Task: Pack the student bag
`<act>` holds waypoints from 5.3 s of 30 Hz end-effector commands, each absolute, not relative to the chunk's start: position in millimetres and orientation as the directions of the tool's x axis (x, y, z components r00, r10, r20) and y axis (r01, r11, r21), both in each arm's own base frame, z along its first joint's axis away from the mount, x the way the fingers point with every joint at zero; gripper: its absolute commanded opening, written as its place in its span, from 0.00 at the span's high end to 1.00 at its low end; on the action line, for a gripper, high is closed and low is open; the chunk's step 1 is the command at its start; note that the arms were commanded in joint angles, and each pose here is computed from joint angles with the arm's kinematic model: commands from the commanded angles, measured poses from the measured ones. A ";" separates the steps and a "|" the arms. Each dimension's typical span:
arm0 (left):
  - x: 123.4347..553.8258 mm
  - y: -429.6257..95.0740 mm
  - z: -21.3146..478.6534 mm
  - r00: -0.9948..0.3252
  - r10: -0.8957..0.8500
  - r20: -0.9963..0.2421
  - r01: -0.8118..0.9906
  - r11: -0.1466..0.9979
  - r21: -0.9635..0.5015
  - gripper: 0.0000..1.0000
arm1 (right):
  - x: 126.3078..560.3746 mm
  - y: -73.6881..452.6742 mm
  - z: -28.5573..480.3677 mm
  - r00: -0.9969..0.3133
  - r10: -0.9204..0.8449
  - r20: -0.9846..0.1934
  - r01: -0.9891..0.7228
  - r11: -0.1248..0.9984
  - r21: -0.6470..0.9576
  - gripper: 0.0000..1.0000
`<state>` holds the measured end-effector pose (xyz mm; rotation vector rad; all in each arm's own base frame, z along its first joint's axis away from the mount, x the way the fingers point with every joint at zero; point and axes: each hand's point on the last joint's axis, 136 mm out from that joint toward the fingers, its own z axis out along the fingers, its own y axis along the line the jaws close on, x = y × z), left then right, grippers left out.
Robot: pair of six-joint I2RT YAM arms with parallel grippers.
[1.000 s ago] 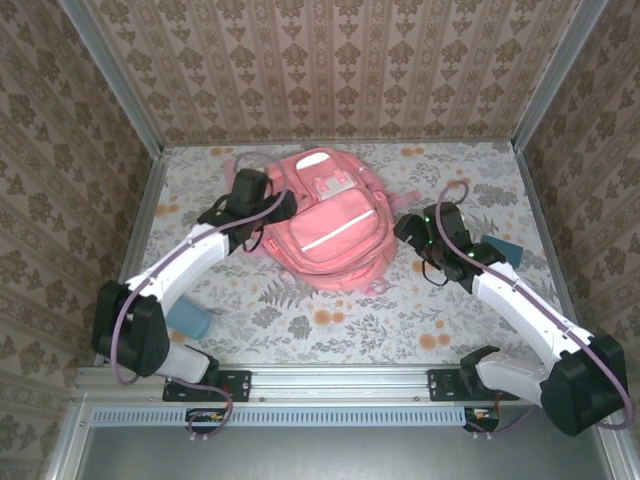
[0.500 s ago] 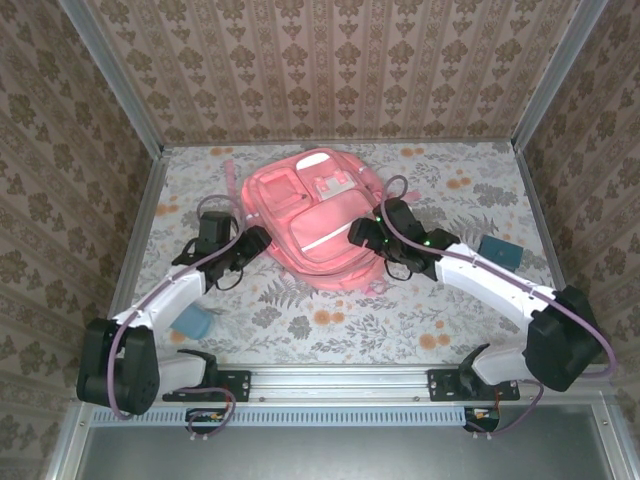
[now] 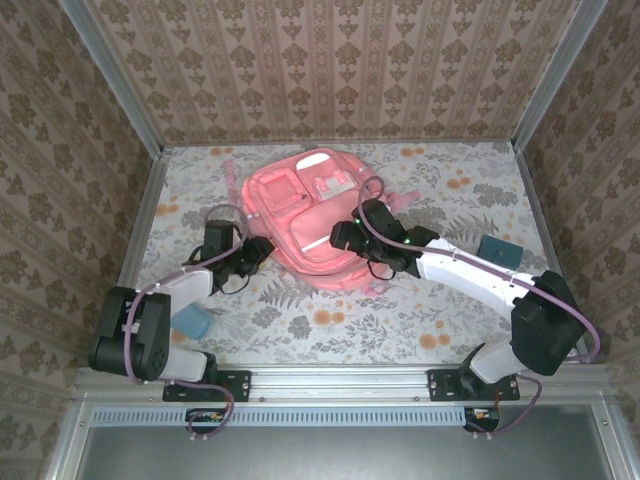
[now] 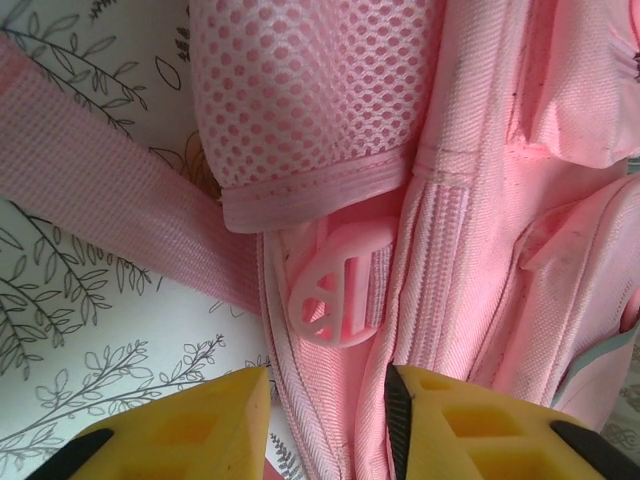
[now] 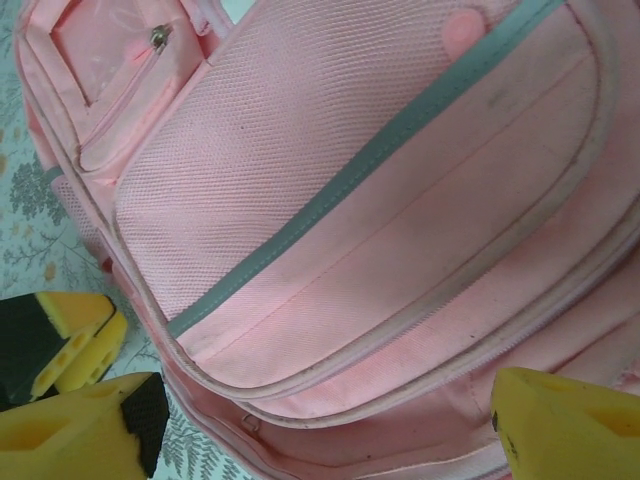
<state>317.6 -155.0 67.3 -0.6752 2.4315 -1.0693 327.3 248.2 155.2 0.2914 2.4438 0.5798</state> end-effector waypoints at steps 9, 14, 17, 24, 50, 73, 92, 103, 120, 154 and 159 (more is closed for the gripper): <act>316.0 -155.7 52.0 -0.805 -0.584 -0.104 -0.298 0.549 -0.781 0.71 | 332.9 262.0 160.4 -0.792 0.332 -0.512 0.059 0.877 0.477 0.16; 316.7 -161.9 52.0 -0.820 -0.565 -0.094 -0.280 0.539 -0.795 0.74 | 334.1 266.1 161.6 -0.794 0.329 -0.511 0.054 0.876 0.480 0.16; 318.0 -167.1 54.5 -0.835 -0.541 -0.097 -0.255 0.538 -0.803 0.74 | 334.0 267.5 160.8 -0.797 0.325 -0.510 0.051 0.877 0.478 0.16; 320.6 -179.4 60.5 -0.853 -0.512 -0.098 -0.217 0.519 -0.827 0.79 | 330.8 274.8 159.1 -0.806 0.297 -0.512 0.031 0.885 0.464 0.18; 317.8 -286.4 154.7 -0.933 -0.274 -0.234 0.097 0.435 -0.895 0.97 | 261.1 298.5 147.6 -0.807 0.072 -0.586 -0.107 0.958 0.265 0.50; 321.8 -320.7 155.0 -0.951 -0.232 -0.203 0.094 0.408 -0.908 0.98 | 325.3 292.2 104.1 -0.817 0.105 -0.568 -0.031 0.974 0.224 0.71; 316.2 -323.2 158.6 -0.960 -0.196 -0.201 0.107 0.405 -0.908 0.98 | 340.0 276.0 93.3 -0.776 0.111 -0.621 0.040 0.991 0.127 0.71; 317.4 -323.4 162.0 -0.959 -0.200 -0.199 0.106 0.399 -0.911 0.98 | 354.5 254.0 107.0 -0.689 0.099 -0.718 0.131 0.991 0.011 0.65; 318.4 -324.0 161.6 -0.959 -0.206 -0.193 0.100 0.392 -0.915 0.99 | 345.8 223.9 125.5 -0.633 0.148 -0.759 0.277 0.960 -0.043 0.69; 343.6 -283.9 126.5 -0.934 -0.310 -0.178 0.017 0.461 -0.887 1.00 | 277.8 167.5 115.5 -0.832 0.104 -0.546 0.105 0.994 0.030 0.72; 343.2 -283.7 125.9 -0.934 -0.307 -0.180 0.018 0.464 -0.886 1.00 | 280.4 183.7 124.2 -0.848 0.018 -0.529 -0.002 0.999 0.038 0.49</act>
